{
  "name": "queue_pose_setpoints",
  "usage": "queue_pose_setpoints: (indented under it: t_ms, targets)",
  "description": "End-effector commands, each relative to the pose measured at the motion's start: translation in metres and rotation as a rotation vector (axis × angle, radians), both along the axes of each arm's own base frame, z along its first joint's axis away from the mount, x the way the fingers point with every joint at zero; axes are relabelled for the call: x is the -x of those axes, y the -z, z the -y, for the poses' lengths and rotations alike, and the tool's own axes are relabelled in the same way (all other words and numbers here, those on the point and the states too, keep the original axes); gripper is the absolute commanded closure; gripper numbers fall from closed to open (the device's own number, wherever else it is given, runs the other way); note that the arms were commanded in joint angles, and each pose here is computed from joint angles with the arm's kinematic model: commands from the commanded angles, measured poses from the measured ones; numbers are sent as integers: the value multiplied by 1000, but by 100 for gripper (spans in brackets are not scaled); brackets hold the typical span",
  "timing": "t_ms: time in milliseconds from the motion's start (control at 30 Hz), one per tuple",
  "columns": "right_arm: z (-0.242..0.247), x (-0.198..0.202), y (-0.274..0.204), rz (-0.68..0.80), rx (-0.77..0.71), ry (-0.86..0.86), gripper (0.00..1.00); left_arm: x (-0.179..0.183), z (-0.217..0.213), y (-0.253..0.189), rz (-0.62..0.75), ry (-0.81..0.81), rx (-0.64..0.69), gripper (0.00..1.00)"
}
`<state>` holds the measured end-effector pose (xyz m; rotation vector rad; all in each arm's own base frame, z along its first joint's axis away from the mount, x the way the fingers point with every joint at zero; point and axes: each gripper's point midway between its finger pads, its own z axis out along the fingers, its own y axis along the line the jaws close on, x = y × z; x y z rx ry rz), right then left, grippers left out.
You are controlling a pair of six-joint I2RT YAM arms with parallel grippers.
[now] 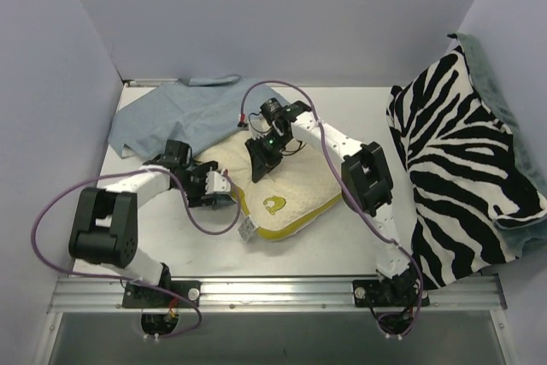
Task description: Put the pillow into the pillowcase
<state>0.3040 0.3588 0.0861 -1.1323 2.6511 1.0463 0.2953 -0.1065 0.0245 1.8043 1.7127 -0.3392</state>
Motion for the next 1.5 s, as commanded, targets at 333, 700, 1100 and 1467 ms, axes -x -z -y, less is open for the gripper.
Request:
queue_pose_setpoints:
  t_ms: [333,700,1100,1467]
  targets:
    - [-11,-39,-94,-47,-238,184,100,92,67,-67,-241,512,68,100]
    - [-31,-36,37,-122,-42,234,100,181,163,-192,-347,694,409,100]
    - [24,12,67,-130,18,163,100,70,106,-252,-307,-26,501,32]
    - [82,-9,-70,30,-160,364,41,-104,85,-201,-77,-632,297,34]
